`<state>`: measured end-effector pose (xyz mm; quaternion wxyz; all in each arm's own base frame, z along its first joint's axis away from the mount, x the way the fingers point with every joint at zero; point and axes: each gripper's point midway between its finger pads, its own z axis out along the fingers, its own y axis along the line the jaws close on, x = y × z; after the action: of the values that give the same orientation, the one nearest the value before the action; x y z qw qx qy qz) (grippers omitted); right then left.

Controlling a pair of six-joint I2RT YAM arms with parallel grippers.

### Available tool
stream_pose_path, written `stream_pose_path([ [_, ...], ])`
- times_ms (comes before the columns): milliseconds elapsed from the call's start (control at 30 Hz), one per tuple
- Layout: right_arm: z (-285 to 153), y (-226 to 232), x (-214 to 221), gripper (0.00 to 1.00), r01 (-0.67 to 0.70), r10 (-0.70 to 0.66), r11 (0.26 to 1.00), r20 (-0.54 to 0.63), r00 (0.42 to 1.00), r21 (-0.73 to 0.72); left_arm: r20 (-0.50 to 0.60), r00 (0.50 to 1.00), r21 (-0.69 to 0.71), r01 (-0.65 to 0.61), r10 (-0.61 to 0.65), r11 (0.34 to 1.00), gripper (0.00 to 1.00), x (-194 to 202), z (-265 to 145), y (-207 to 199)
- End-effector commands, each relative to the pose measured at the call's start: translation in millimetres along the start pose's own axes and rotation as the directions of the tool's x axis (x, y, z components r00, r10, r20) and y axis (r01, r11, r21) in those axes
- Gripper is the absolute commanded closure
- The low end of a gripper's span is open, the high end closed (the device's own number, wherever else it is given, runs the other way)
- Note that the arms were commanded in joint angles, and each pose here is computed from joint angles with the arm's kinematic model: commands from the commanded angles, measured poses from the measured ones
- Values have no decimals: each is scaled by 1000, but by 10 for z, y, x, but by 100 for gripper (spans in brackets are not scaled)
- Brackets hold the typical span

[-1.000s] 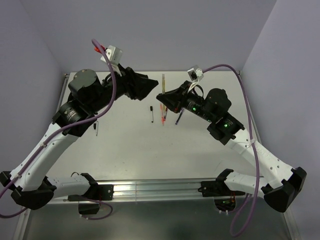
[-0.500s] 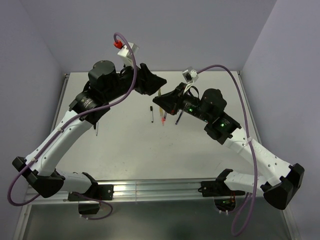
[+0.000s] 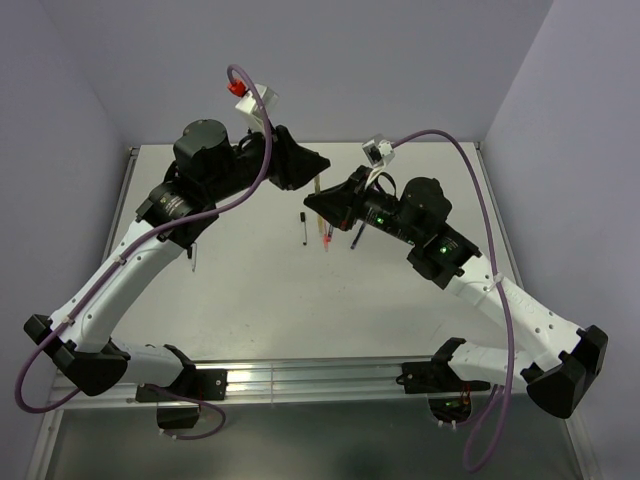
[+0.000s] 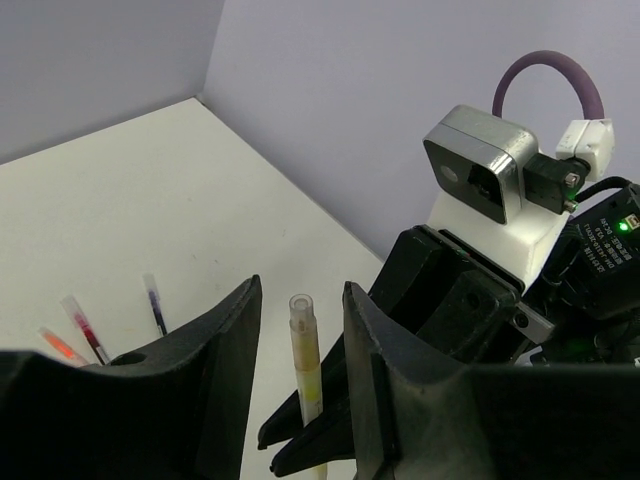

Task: Insert the pens into the pen caps
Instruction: Press the pen cap onto the pen.

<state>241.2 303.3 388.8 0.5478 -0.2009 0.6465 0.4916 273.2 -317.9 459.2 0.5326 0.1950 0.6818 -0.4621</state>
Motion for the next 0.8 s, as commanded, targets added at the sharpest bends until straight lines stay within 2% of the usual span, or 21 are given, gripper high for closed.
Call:
stream_pose_path([
  [0,9,164,-305,100,36,-33,999,75,997,-36,42,999,55,-24,22,998,58,-172,-40,-138],
  [67,19,157,-303,100,35,-33,999,77,997,-33,35,999,61,-26,24,998,60,-152,-41,-145],
  [167,22,143,-307,100,41,-39,999,76,996,-26,26,999,73,-22,20,997,71,-120,-44,-162],
  [200,26,132,-302,100,43,-41,999,74,996,-21,25,1000,71,-20,18,997,80,-115,-47,-154],
  [267,24,113,-305,100,45,-44,999,79,996,-12,13,1000,76,-18,17,997,90,-76,-48,-153],
  [300,29,106,-302,100,46,-45,999,78,996,-9,11,1000,80,-18,17,997,100,-65,-58,-160],
  [433,9,47,-350,100,53,-56,998,101,993,30,-31,1000,104,-4,7,995,100,174,-72,-126],
  [500,-6,32,-379,100,64,-68,997,112,991,43,-9,1000,125,-8,9,992,100,164,-136,-172],
  [633,5,-34,-432,100,73,-83,994,123,989,84,-39,999,148,19,-13,989,100,388,-193,-159],
  [767,10,-91,-477,100,83,-99,990,136,986,116,-42,999,154,26,-20,988,100,448,-262,-164],
])
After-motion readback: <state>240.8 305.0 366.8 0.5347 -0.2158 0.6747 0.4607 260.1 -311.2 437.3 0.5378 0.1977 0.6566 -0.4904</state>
